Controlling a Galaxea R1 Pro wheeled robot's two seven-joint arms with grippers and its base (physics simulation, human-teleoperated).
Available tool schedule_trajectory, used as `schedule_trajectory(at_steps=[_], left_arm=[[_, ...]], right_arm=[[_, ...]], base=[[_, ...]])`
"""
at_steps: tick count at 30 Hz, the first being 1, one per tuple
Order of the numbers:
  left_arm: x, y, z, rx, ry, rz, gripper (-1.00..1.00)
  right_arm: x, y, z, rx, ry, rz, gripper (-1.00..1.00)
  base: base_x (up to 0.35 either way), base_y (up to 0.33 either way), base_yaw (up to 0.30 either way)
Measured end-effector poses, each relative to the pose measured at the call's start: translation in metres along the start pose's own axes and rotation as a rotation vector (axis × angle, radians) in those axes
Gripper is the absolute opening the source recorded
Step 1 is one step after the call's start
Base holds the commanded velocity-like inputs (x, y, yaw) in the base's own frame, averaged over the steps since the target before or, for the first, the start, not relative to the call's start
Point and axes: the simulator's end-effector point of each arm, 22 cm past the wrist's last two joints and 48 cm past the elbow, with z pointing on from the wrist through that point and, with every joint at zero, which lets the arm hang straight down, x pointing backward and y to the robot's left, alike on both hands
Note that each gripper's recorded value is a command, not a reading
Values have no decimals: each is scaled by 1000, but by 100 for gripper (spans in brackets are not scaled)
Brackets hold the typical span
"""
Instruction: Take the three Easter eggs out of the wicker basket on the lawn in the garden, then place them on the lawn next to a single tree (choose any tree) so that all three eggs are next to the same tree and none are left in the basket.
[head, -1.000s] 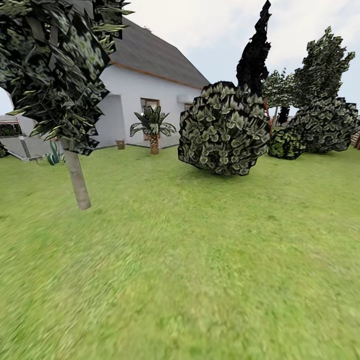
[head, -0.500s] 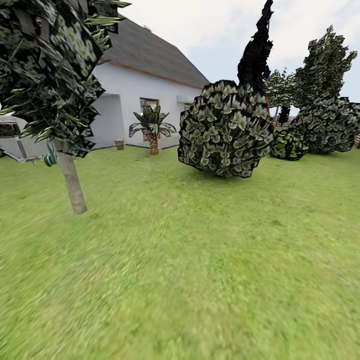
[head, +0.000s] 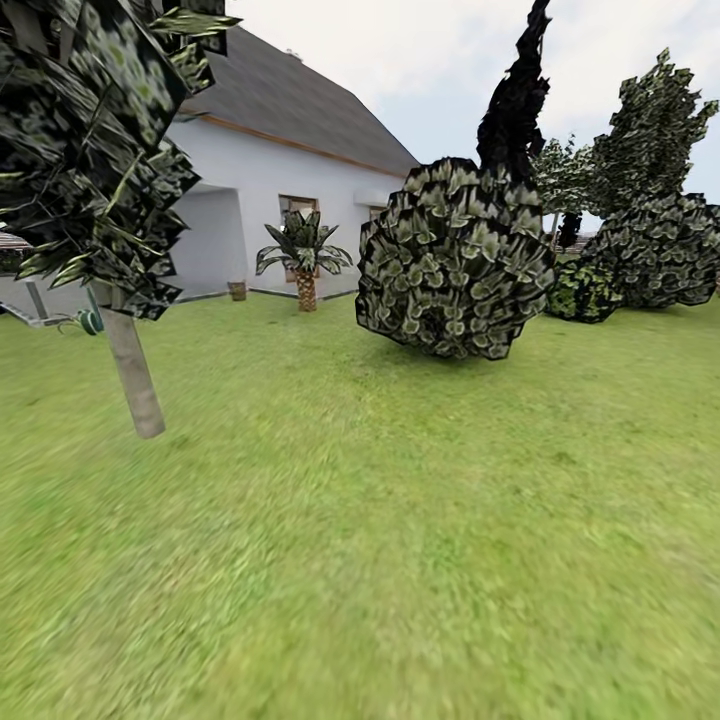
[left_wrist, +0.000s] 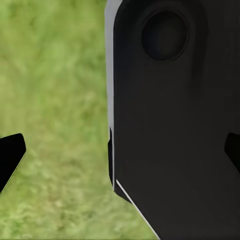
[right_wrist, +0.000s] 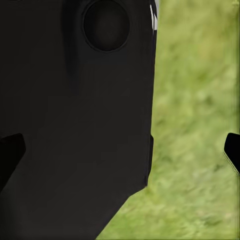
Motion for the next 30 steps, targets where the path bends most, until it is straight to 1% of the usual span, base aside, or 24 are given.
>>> schedule_trajectory(at_steps=[19,27,30], left_arm=[[0,-1,0,1,0,0,100],[0,-1,0,1,0,0,100],[0,-1,0,1,0,0,100]], right_arm=[[0,0,0,0,0,0,100],[0,0,0,0,-1,0,100],[0,0,0,0,0,0,100]], base=[[333,0,1],[333,0,176],[333,0,76]])
